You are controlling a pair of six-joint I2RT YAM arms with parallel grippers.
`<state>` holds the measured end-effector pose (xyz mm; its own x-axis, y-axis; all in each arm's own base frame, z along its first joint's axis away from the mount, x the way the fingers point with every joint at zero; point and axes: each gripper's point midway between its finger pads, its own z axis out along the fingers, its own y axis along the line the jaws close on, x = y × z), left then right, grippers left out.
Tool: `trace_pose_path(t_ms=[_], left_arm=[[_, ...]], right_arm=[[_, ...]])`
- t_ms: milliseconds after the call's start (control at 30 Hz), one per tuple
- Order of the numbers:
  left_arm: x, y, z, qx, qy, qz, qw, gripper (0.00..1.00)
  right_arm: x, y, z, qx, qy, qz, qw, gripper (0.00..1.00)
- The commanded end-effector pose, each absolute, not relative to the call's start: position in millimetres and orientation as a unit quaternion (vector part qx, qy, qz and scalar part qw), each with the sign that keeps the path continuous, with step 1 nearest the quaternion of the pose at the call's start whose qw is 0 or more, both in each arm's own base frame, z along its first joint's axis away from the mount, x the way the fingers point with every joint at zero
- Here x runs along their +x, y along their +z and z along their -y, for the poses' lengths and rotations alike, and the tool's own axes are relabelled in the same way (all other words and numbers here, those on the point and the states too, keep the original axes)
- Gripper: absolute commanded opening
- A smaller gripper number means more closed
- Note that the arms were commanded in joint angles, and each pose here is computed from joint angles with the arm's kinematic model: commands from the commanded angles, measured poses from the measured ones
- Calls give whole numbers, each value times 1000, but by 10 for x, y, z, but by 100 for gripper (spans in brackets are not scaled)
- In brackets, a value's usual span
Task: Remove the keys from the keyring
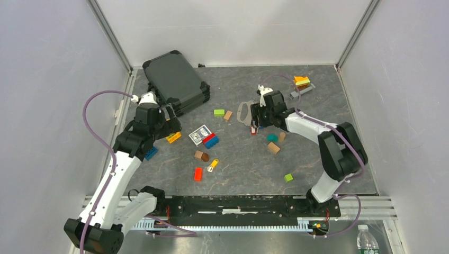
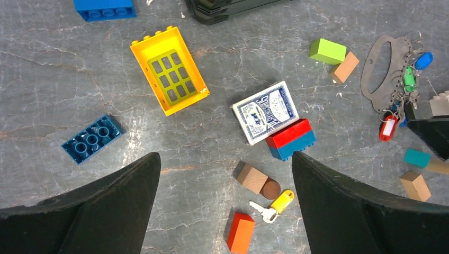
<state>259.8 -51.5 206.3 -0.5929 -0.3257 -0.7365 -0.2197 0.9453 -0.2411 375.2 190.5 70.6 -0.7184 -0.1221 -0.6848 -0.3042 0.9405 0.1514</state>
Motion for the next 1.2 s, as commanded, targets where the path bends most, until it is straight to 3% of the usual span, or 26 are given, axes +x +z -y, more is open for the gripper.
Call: trace_pose_path(t_ms=[0, 300, 533, 767, 933, 1167], left_arm=[[2665, 2076, 606, -120, -78, -890, 433, 100], [2670, 2035, 672, -110, -90, -895, 422, 100], [2677, 2004, 735, -106, -104, -898, 415, 100], [2686, 1987, 776, -103, -113, -899, 410, 100], [2705, 2040, 865, -101, -140, -893, 417, 100], [2701, 2336, 1316, -48, -257, -857, 445, 100]], right_arm=[[3925, 609, -2002, -104, 128, -920, 356, 69], [3867, 371, -2137, -118, 132, -925, 337, 58], [3851, 307, -2103, -121, 104, -930, 331, 41], [3839, 385, -2121, -134, 102, -928, 333, 0], [3853, 745, -2121, -151, 107, -912, 365, 0], [3700, 1426, -2293, -197, 170, -873, 412, 0]])
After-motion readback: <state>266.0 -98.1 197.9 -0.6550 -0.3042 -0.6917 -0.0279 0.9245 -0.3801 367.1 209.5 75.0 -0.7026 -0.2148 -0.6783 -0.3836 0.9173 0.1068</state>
